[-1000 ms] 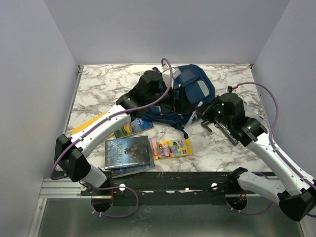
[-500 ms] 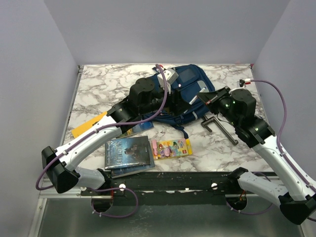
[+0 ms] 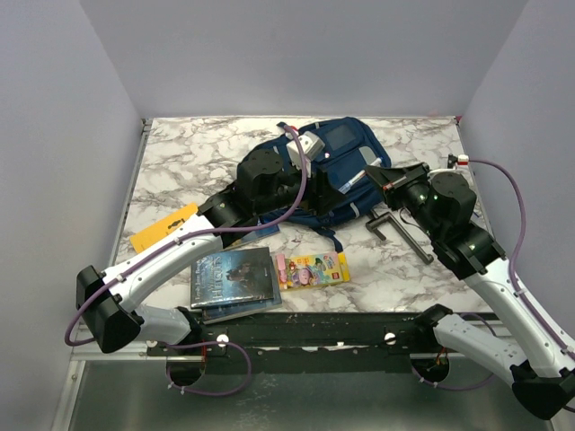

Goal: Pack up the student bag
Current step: Place the stationery in the student bag.

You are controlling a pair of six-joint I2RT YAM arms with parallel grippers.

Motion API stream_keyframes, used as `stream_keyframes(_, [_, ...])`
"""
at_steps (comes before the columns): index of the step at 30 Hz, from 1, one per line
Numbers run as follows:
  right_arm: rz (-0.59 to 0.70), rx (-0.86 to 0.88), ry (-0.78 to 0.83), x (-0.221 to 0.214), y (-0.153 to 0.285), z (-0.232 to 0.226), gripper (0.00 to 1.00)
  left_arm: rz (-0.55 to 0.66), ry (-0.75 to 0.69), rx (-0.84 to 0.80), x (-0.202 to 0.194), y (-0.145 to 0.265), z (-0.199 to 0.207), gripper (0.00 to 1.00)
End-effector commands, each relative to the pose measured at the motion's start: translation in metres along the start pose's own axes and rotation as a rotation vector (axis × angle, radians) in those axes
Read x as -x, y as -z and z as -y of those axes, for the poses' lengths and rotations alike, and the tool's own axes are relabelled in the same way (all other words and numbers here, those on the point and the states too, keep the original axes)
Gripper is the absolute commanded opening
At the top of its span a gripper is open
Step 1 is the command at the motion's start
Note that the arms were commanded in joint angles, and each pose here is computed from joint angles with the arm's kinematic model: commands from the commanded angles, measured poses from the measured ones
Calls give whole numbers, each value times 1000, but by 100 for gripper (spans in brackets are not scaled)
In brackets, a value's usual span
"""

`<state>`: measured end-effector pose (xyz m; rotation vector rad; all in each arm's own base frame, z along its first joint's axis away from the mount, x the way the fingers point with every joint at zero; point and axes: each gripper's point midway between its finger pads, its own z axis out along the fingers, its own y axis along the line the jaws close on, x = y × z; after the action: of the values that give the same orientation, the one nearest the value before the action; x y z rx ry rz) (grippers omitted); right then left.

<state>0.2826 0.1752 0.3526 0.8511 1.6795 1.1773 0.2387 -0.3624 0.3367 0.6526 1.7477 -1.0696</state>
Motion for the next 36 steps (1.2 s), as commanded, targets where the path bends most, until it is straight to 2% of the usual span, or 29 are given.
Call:
stream_keyframes(1, [37, 35, -63, 7, -1, -6, 1, 63, -4, -44, 15, 6, 13, 43])
stream_keyframes(6, [19, 39, -79, 2, -4, -4, 1, 80, 1, -39, 17, 8, 13, 40])
stream_keyframes(11, [15, 43, -105, 0, -4, 0, 1, 98, -2, -23, 19, 11, 10, 30])
stream_keyframes(14, [11, 44, -121, -1, -5, 2, 1, 105, -2, -14, 20, 12, 9, 28])
stream_keyframes(18, [4, 44, -149, -4, -7, 6, 1, 106, -2, -20, 20, 11, 10, 17])
stream_keyframes(20, [7, 47, -155, -4, -6, 7, 1, 101, -3, -25, 18, 10, 10, 19])
stream_keyframes(22, [13, 47, -158, -3, -6, 8, 1, 96, -3, -31, 17, 9, 11, 29])
stream_keyframes(26, [22, 54, -165, -1, -6, 6, 1, 83, 11, -50, 14, 7, 13, 36])
stream_keyframes(33, [25, 73, -171, 0, -6, 1, 1, 71, 21, -56, 11, 4, 13, 36])
stream_keyframes(36, [15, 72, -172, -2, -7, 1, 1, 72, 21, -53, 11, 3, 13, 32])
